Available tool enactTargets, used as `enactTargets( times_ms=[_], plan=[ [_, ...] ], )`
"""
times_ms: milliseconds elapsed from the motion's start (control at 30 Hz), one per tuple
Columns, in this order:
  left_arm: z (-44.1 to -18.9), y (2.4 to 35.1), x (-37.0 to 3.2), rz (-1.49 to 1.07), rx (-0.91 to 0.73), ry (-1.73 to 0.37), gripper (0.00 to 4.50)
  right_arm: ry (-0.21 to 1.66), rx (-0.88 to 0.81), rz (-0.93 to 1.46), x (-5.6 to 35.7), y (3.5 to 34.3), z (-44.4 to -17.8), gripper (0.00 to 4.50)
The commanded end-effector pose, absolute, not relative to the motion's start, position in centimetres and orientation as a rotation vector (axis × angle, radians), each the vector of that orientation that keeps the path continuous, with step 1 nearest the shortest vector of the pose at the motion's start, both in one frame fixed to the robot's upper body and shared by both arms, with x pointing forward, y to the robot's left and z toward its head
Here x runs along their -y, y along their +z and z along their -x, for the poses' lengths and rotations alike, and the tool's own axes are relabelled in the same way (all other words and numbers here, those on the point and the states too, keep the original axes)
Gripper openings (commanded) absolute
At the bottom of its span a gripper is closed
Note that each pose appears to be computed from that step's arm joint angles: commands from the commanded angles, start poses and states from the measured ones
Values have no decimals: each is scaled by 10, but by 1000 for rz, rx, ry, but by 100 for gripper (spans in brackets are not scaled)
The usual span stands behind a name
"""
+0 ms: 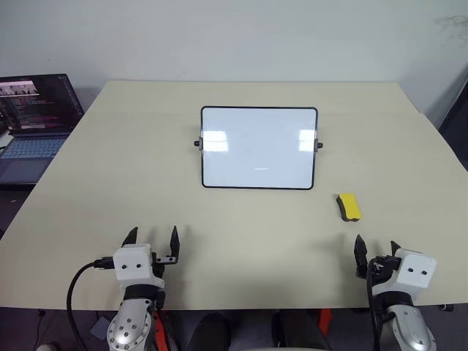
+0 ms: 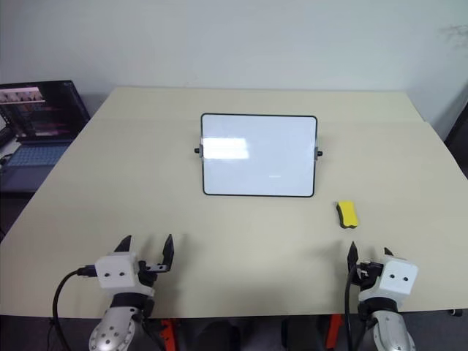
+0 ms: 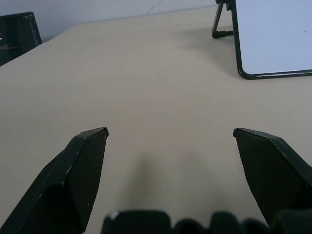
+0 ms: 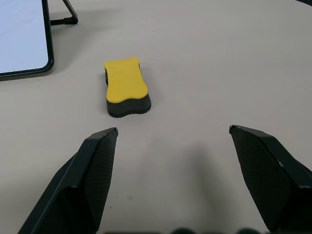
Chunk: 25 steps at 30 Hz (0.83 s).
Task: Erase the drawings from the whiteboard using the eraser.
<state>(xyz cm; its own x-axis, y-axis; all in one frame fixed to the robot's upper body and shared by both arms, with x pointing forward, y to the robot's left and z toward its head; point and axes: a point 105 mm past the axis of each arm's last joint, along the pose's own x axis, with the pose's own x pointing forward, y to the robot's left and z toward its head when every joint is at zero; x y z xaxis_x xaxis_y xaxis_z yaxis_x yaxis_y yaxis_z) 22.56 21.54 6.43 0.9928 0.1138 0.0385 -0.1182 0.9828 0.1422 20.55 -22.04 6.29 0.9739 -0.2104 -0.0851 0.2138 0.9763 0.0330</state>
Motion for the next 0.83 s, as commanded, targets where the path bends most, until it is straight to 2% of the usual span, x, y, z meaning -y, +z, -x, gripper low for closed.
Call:
enactTargets(
  times_ms=[33,367,633,833],
  plan=[
    [-226,81,-212,-158,87,115,450,-216,-39,-30,223,75,-206,397],
    [-218,80,-208,-157,64,156,450,-210,-53,-10,235,75,-205,397],
    [-216,77,-166,-157,44,97,450,-220,-76,46,248,80,-187,397],
    [-217,75,-140,-135,28,62,450,-236,-69,90,242,100,-173,397]
  ],
)
